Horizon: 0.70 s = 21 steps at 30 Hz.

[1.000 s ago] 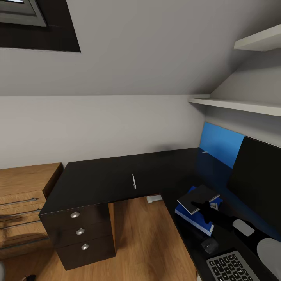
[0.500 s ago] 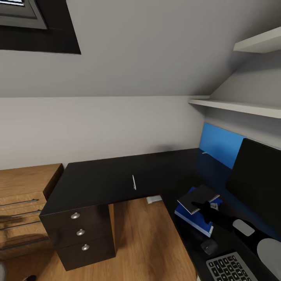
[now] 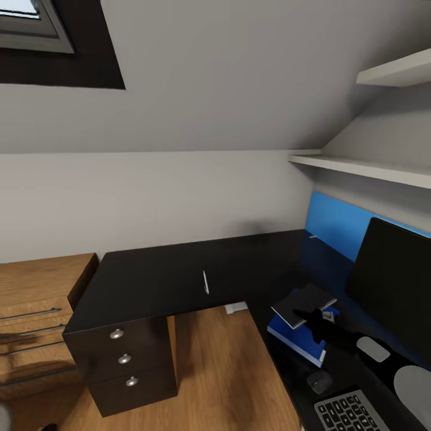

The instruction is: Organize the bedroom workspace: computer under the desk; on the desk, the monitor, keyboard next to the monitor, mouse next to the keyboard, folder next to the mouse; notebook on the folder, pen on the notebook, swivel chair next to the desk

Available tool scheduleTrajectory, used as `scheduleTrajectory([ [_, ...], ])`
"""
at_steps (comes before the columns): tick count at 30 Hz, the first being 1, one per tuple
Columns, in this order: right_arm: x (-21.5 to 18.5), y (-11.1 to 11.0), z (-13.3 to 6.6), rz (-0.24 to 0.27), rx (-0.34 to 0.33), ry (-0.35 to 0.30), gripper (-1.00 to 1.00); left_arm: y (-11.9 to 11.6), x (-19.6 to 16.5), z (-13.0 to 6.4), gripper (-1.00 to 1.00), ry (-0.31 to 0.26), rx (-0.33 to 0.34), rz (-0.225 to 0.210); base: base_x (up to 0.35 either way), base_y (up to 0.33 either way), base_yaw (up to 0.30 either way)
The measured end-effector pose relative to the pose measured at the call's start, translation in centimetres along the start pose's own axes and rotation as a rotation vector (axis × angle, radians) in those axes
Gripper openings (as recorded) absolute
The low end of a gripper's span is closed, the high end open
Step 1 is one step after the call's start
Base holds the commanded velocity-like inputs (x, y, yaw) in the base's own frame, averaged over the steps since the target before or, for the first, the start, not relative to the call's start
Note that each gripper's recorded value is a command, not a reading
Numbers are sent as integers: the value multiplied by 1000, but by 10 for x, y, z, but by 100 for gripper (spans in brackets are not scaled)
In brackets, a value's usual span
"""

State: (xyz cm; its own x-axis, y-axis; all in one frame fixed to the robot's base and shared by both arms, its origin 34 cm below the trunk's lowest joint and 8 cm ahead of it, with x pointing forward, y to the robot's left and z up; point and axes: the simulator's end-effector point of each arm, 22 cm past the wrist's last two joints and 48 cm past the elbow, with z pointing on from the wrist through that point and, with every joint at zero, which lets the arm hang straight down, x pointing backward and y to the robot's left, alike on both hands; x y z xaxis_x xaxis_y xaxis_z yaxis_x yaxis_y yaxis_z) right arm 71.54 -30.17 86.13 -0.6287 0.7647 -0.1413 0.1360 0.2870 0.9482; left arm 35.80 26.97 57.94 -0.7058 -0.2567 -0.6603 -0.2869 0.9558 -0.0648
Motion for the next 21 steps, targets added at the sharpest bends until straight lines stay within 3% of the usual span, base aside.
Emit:
scheduleTrajectory([
  [12, -1, 5, -3, 1, 8, 1, -100, -1, -4, -6, 100, 0, 0, 0, 0, 0, 0],
  [21, 4, -1, -6, 28, 26, 27, -100, -1, -4, -6, 100, 1, 0, 0, 0, 0, 0],
])
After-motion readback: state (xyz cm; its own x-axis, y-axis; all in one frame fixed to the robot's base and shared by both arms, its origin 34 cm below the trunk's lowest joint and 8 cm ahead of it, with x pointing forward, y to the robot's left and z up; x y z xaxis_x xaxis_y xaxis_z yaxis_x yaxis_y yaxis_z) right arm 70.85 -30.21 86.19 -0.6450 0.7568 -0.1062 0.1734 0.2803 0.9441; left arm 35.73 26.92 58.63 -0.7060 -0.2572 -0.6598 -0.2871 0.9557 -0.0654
